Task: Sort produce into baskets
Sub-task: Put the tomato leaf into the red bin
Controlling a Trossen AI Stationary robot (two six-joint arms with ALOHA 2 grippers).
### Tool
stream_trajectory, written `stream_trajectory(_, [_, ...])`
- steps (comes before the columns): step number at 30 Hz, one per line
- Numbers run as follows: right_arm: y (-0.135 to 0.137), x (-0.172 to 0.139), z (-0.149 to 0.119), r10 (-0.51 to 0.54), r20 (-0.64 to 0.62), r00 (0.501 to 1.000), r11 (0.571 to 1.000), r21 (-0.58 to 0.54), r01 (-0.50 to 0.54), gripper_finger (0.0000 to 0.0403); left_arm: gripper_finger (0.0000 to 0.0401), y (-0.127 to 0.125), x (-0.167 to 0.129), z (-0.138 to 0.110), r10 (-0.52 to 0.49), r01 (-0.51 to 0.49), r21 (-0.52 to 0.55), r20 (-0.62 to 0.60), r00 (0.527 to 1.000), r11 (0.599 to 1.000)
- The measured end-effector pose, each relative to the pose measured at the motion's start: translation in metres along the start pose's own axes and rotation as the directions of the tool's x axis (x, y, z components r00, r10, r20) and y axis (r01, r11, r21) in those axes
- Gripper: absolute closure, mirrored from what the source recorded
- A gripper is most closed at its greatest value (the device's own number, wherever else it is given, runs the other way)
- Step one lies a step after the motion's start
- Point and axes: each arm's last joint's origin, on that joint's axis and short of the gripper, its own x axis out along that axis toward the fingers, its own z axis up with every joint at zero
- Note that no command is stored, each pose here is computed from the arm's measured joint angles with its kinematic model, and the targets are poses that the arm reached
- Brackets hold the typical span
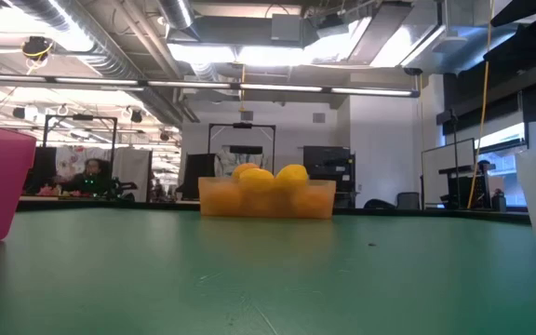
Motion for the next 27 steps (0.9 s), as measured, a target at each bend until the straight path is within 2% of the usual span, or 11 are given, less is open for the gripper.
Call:
stream_trajectory(6, [0.000, 0.000, 0.000, 0.000, 0.000, 1.000, 1.000, 0.000, 0.000, 0.0029, 0.0222, -0.002, 0.001, 0.004, 0.000, 0.000, 0.010, 0.008, 1.000, 1.000])
stream_trajectory(11, [0.000, 0.000, 0.000, 0.000, 0.000, 1.000, 1.000, -0.001, 0.000, 0.0029, 0.0193, 0.000, 0.001, 0.005, 0.020, -0.020, 0.029, 0.016, 1.000, 0.999])
stream_trajectory(14, [0.000, 0.000, 0.000, 0.000, 0.000, 1.000, 1.000, -0.001, 0.000, 0.0029, 0.0189, 0.006, 0.002, 0.011, 0.100, -0.101, 0.029, 0.029, 0.995, 0.994])
stream_trajectory(17, [0.000, 0.000, 0.000, 0.000, 0.000, 1.000, 1.000, 0.002, 0.000, 0.0029, 0.0195, 0.013, 0.002, 0.020, 0.199, -0.190, -0.129, 0.061, 0.978, 0.973])
stream_trajectory(18, [0.000, 0.000, 0.000, 0.000, 0.000, 1.000, 1.000, 0.005, 0.000, 0.0029, 0.0198, 0.014, 0.003, 0.023, 0.212, -0.200, -0.144, 0.071, 0.975, 0.969])
stream_trajectory(21, [0.000, 0.000, 0.000, 0.001, 0.000, 1.000, 1.000, 0.013, -0.001, 0.0029, 0.0206, 0.015, 0.003, 0.030, 0.240, -0.229, -0.119, 0.085, 0.967, 0.966])
stream_trajectory(24, [0.000, 0.000, 0.000, 0.000, 0.000, 1.000, 1.000, 0.014, 0.000, 0.0029, 0.0212, 0.011, 0.006, 0.033, 0.216, -0.215, -0.018, 0.064, 0.974, 0.976])
stream_trajectory(27, [0.000, 0.000, 0.000, 0.001, 0.000, 1.000, 1.000, 0.015, -0.001, 0.0029, 0.0215, 0.009, 0.008, 0.039, 0.217, -0.218, 0.005, 0.076, 0.973, 0.976])
